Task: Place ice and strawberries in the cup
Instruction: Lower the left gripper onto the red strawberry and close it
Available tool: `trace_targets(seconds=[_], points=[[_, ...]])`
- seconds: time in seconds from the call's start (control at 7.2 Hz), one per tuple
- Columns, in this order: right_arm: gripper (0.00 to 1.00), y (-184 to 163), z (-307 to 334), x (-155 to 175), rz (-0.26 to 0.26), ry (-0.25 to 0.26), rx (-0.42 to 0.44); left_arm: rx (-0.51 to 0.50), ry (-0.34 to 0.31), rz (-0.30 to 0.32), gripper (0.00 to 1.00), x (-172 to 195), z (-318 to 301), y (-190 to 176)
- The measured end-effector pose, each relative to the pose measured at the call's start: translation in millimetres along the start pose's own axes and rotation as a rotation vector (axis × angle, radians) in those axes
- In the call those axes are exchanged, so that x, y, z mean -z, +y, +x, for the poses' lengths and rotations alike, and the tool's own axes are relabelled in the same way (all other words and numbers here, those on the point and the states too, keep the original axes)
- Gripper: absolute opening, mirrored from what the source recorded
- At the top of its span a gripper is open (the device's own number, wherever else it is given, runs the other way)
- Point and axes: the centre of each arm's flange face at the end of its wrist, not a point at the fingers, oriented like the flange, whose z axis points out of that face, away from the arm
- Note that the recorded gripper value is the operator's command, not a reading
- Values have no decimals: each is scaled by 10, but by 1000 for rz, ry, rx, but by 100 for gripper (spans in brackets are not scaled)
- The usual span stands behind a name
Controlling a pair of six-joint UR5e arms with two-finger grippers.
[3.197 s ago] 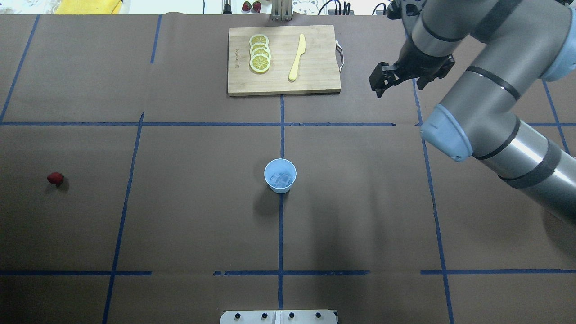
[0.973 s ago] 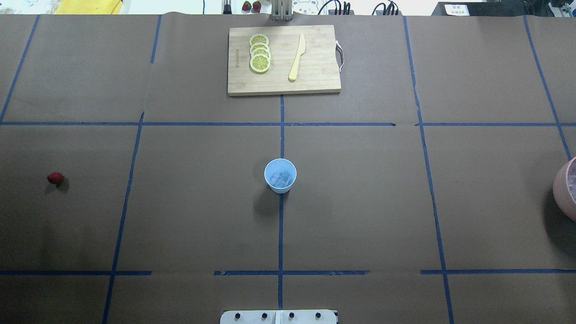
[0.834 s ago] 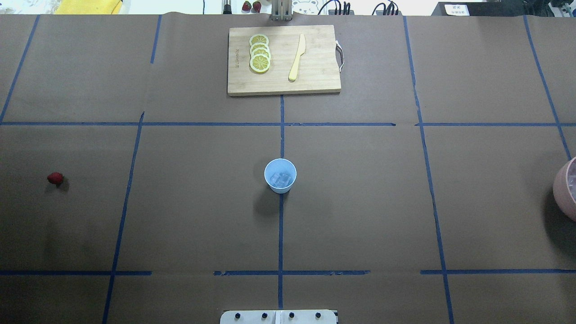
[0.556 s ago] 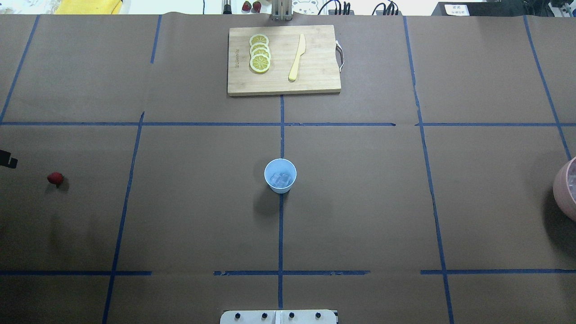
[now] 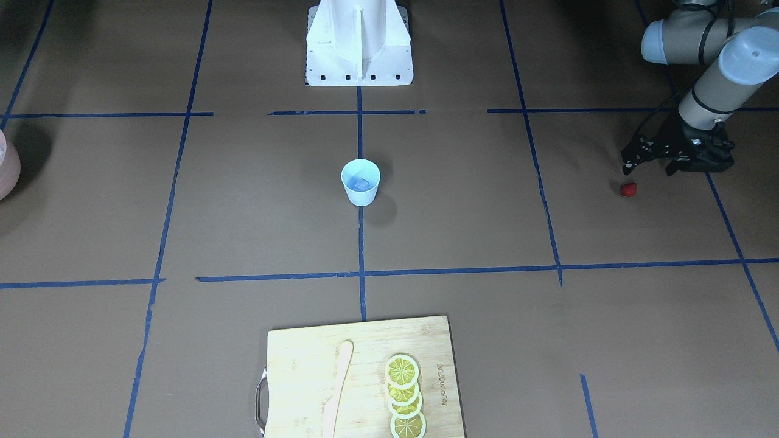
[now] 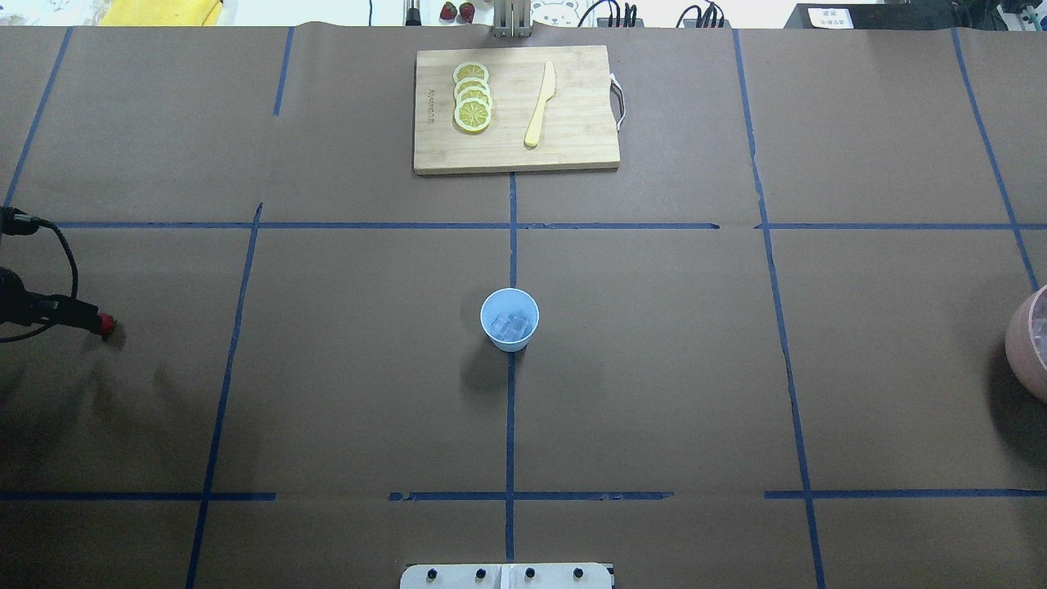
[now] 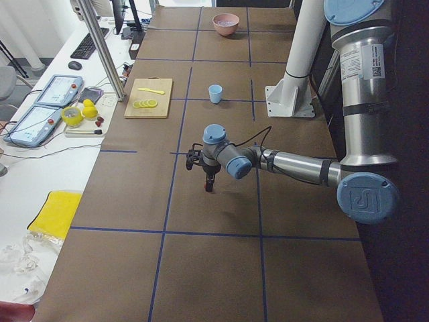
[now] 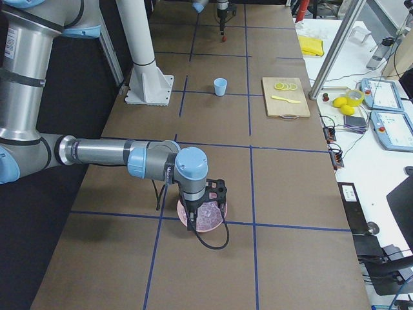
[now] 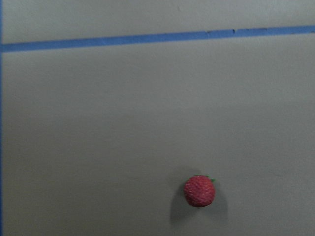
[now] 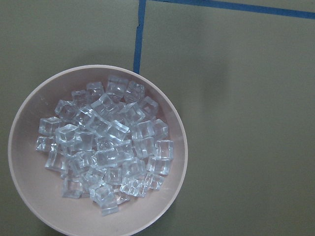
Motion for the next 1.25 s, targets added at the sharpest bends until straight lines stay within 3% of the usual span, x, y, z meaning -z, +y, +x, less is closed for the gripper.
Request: trace_targets(seconds=[0.56, 0.97, 1.11, 1.25], points=[[100, -1, -3, 3, 1, 0, -1, 1, 29, 24, 100, -249, -47, -63], [100, -10, -12, 16, 4, 1, 2, 40, 86, 51, 100, -415, -5, -62], [100, -13, -12, 18, 5, 2, 3, 41, 95, 50, 94, -435, 47, -65], [100, -14, -12, 18, 5, 2, 3, 41, 98, 48, 73, -441, 74, -67]])
